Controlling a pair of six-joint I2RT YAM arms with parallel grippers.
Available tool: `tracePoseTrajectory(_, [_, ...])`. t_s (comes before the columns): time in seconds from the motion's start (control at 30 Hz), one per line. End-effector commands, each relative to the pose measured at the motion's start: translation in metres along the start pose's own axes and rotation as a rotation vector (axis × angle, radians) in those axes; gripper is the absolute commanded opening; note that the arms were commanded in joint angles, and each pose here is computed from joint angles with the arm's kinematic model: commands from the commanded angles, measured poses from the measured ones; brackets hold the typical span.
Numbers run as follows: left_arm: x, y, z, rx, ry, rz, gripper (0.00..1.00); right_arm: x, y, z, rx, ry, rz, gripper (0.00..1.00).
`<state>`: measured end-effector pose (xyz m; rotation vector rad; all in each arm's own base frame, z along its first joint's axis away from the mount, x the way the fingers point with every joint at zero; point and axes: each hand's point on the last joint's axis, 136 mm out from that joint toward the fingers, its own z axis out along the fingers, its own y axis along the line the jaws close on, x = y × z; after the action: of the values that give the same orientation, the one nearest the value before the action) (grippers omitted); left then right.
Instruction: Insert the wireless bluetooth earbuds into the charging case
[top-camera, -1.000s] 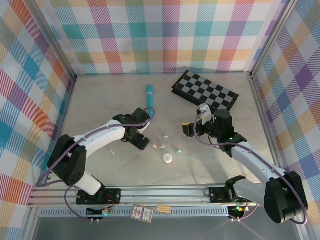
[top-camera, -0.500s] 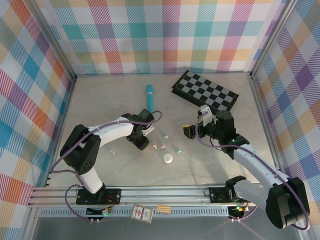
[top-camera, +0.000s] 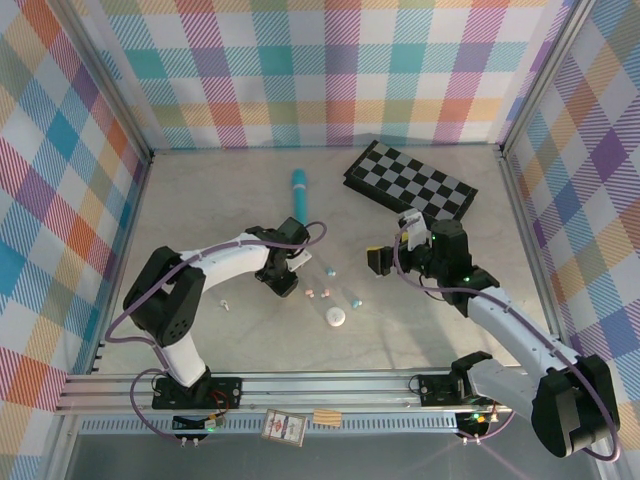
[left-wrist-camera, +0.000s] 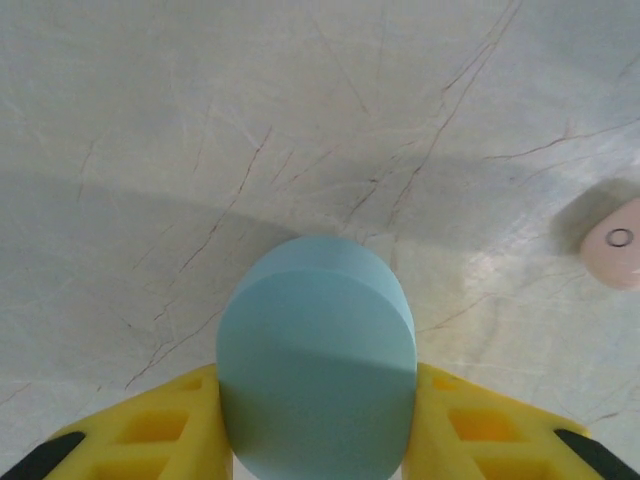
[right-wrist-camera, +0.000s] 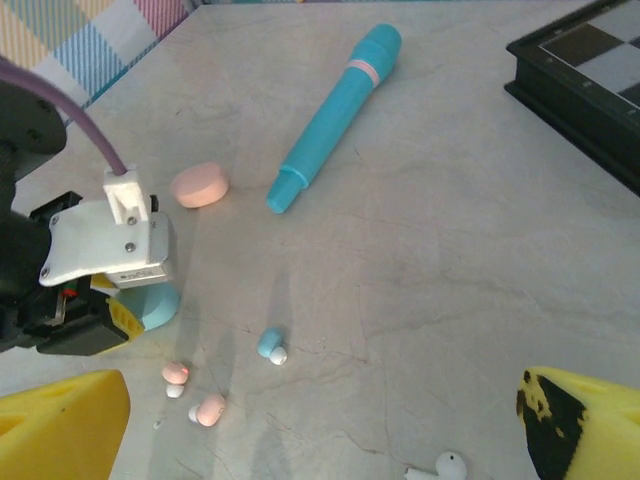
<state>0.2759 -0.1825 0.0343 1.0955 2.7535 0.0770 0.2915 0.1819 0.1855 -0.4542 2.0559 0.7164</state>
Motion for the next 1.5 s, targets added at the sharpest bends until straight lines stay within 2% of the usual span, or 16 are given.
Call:
tracePoseTrajectory(0.0, [-0.019, -0.007, -0.026, 0.043, -0.150, 0.007, 0.37, -0.019, -0.004, -0.006, 0.046, 0.009, 0.205, 0.99])
tracePoseTrajectory(0.07, [-0.032, -0.011, -0.041, 0.069, -0.249, 0.012, 0.38, -0.013, -0.006, -0.003, 0.055, 0.066, 0.313, 0.99])
tracePoseTrajectory(0.17, [-0.050, -0.016, -0.064, 0.099, -0.394, 0.025, 0.38, -0.007, 0.010, 0.005, -0.047, 0.140, 0.407, 0.99])
tracePoseTrajectory(0.4, [-0.074, -0.039, -0.109, 0.191, -0.698, 0.167, 0.36, 0.001, 0.047, 0.020, -0.292, 0.305, 0.543, 0.99])
tracePoseTrajectory(0.5, [-0.080, -0.045, -0.122, 0.213, -0.794, 0.206, 0.36, 0.006, 0.066, 0.029, -0.400, 0.382, 0.598, 1.00])
tracePoseTrajectory(0.6, [-0.083, -0.053, -0.133, 0.234, -0.859, 0.248, 0.36, 0.011, 0.083, 0.040, -0.439, 0.439, 0.598, 0.99])
tracePoseTrajectory(0.73, [-0.082, -0.060, -0.140, 0.233, -0.900, 0.302, 0.36, 0.013, 0.100, 0.054, -0.485, 0.478, 0.615, 0.93])
tracePoseTrajectory(0.93, [-0.078, -0.066, -0.145, 0.247, -0.916, 0.335, 0.36, 0.015, 0.113, 0.064, -0.525, 0.514, 0.625, 0.73])
tracePoseTrajectory(1.23, [-0.075, -0.074, -0.146, 0.282, -0.906, 0.367, 0.35, 0.021, 0.121, 0.068, -0.532, 0.550, 0.619, 0.62])
tracePoseTrajectory(1.33, [-0.077, -0.073, -0.149, 0.273, -0.922, 0.365, 0.35, 0.022, 0.121, 0.069, -0.526, 0.566, 0.630, 0.56])
tracePoseTrajectory(1.47, [-0.079, -0.071, -0.150, 0.254, -0.929, 0.358, 0.35, 0.022, 0.122, 0.068, -0.527, 0.582, 0.643, 0.40])
